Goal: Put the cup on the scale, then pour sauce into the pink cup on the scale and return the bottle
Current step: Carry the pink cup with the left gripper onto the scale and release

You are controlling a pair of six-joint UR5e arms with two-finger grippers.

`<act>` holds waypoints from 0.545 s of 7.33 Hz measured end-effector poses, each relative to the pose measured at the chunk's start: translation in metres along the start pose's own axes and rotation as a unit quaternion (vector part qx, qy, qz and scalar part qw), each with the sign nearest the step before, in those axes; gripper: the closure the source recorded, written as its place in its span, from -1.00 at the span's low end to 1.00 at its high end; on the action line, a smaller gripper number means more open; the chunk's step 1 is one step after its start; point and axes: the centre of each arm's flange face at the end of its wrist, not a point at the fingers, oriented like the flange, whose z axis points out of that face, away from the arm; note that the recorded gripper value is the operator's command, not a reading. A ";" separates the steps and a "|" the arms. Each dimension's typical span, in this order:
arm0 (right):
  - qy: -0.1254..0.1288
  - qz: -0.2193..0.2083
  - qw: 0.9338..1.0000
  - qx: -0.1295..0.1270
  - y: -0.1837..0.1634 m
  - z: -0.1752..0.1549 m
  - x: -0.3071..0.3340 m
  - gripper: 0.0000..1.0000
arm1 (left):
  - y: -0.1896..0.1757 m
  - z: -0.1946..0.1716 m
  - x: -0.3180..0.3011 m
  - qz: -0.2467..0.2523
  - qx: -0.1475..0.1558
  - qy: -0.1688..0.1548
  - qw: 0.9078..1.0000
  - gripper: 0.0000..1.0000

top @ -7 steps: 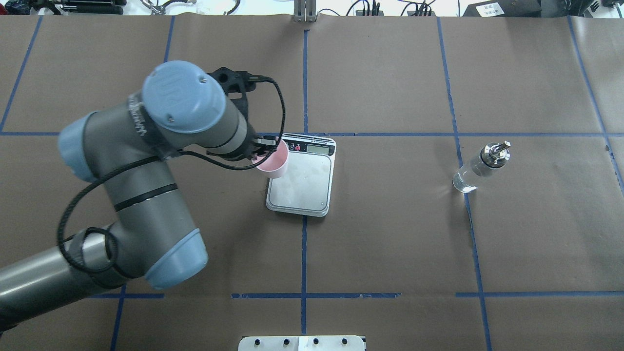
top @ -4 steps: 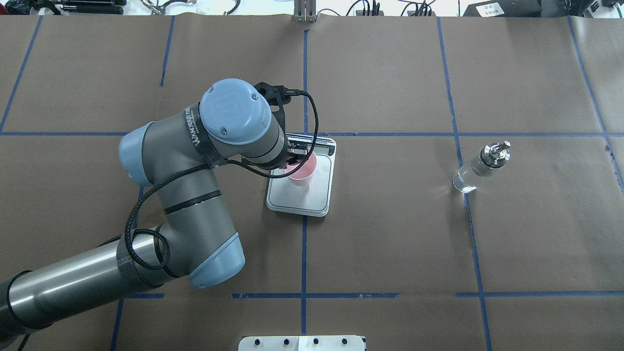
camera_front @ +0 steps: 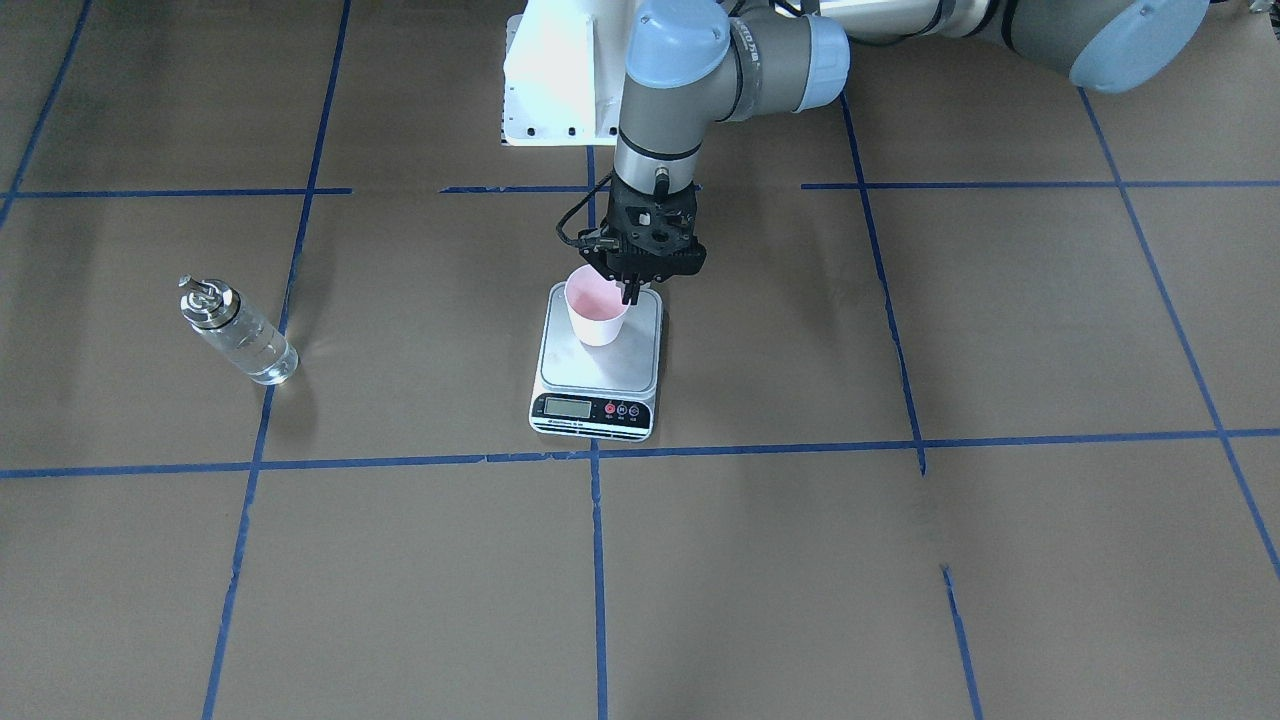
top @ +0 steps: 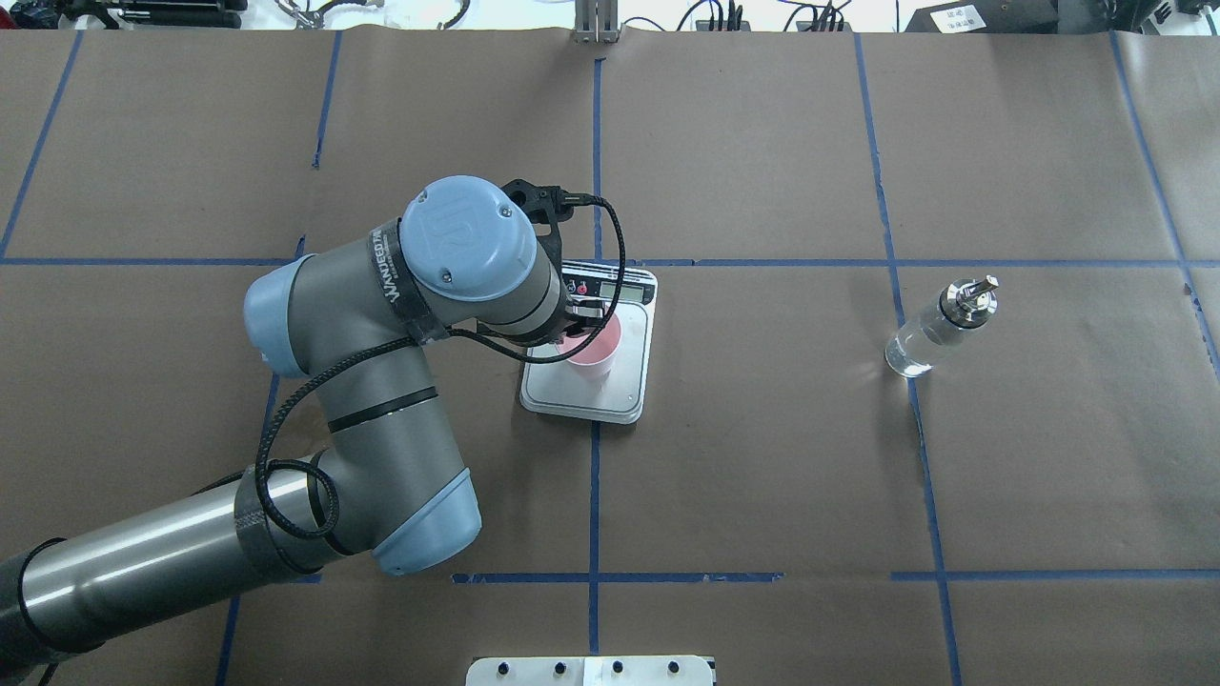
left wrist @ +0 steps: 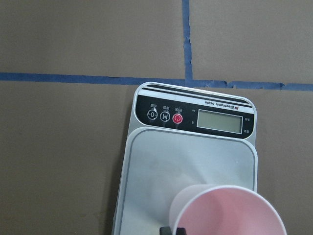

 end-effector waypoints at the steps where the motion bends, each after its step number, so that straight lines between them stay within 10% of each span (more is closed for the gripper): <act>1: 0.000 0.000 1.000 0.000 0.000 0.000 0.000 -1.00 | 0.000 0.000 0.000 0.000 0.000 0.000 1.000 -0.16; 2: 0.000 0.000 1.000 0.000 0.000 0.000 0.000 -1.00 | 0.000 0.000 0.000 0.001 0.000 0.000 1.000 -0.76; 4: 0.000 -0.001 1.000 0.001 0.000 -0.001 -0.001 -1.00 | 0.000 -0.006 0.001 0.003 0.002 0.004 1.000 -1.00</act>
